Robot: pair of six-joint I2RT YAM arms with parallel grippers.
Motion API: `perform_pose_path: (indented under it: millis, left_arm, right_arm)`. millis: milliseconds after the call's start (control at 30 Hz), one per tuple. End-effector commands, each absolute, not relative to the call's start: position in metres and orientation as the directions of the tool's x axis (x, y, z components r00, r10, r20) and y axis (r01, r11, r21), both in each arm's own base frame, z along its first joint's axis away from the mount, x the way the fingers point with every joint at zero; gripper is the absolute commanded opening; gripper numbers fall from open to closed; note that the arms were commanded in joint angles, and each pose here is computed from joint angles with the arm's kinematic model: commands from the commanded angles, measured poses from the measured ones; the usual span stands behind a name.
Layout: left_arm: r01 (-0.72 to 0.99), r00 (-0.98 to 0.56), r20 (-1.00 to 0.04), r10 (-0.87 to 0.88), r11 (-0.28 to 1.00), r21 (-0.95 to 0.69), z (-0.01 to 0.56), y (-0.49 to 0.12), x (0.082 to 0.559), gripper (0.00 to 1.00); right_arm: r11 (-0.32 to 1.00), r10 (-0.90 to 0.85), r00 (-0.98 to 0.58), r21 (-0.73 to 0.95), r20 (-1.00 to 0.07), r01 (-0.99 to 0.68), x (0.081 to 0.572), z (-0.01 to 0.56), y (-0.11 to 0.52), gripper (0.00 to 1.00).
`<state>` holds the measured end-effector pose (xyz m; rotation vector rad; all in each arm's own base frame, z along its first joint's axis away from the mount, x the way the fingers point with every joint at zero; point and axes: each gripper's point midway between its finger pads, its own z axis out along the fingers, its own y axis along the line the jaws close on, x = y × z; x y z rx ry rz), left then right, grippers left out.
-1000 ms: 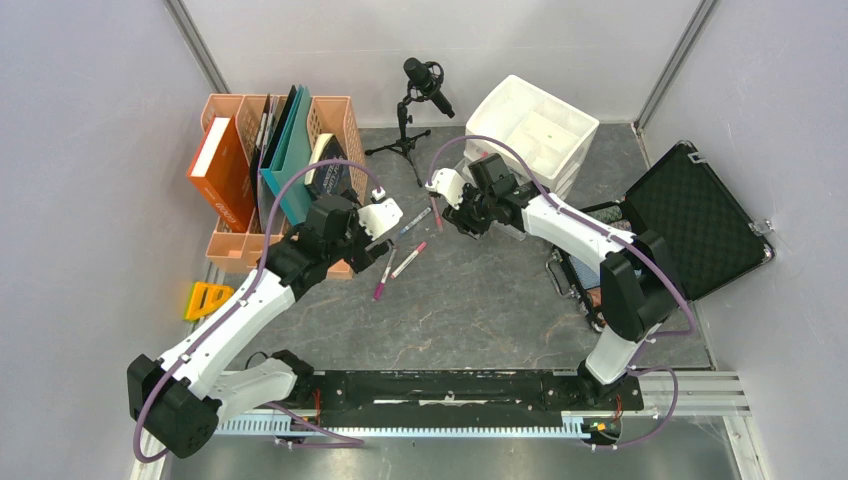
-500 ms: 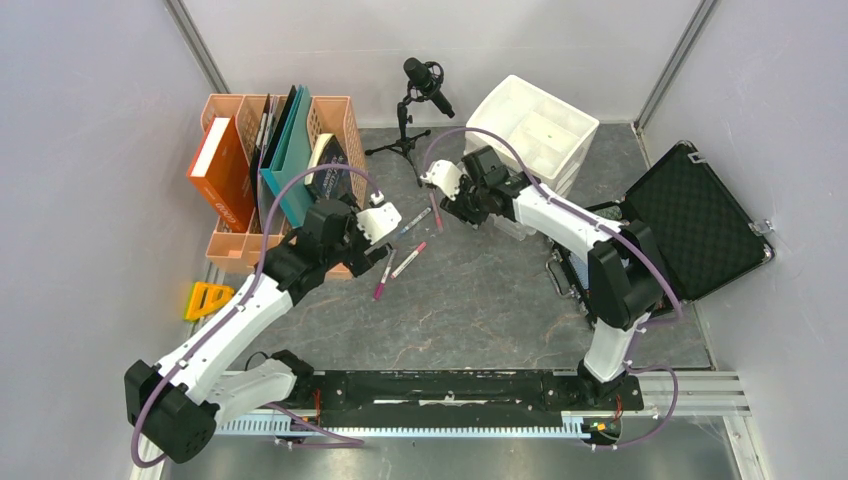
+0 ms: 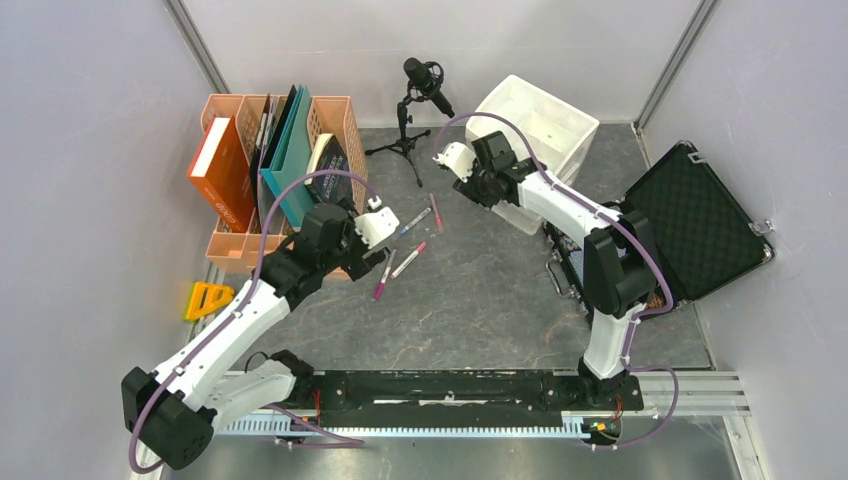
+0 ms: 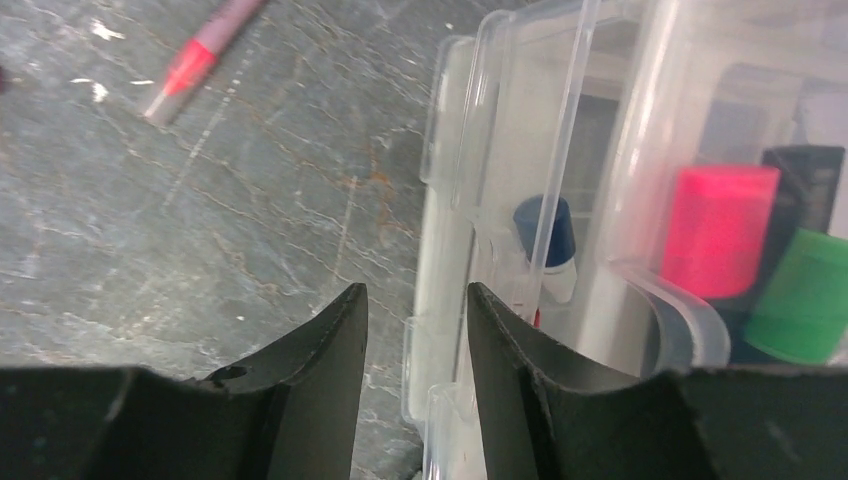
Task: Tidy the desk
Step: Close the drawer in the storage box.
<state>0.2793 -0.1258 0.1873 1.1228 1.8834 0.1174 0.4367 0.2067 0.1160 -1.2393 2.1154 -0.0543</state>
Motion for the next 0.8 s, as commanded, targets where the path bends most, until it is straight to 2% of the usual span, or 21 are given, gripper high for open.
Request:
perform_pose_path:
  millis: [0, 167, 367, 567, 767]
  left_arm:
    - [0.645, -0.125, -0.665, 0.737, 0.569, 0.51, 0.193, -0.13, 0.283, 1.0]
    - [0.669, -0.141, -0.678, 0.721, 0.575, 0.472, 0.185, -0.138, 0.285, 1.0]
    - [0.699, -0.188, -0.745, 0.639, 0.621, 0.356, 0.179, -0.164, 0.294, 1.0]
    - [0.703, -0.273, -0.85, 0.451, 0.697, 0.144, 0.186, -0.21, 0.315, 1.0]
    - [0.692, -0.433, -0.877, 0.209, 0.701, -0.174, 0.188, -0.268, 0.338, 1.0]
  right_arm:
    - [0.549, -0.812, -0.317, -0.455, -0.491, -0.702, 0.458, 0.133, 0.185, 0.47]
    - [0.529, -0.835, -0.319, -0.496, -0.448, -0.689, 0.462, 0.132, 0.171, 0.48]
    - [0.511, -0.844, -0.308, -0.484, -0.439, -0.71, 0.458, 0.133, 0.172, 0.5]
    - [0.518, -0.784, -0.262, -0.36, -0.563, -0.776, 0.427, 0.165, 0.195, 0.57]
    - [0.559, -0.732, -0.227, -0.376, -0.643, -0.739, 0.404, 0.226, 0.188, 0.59]
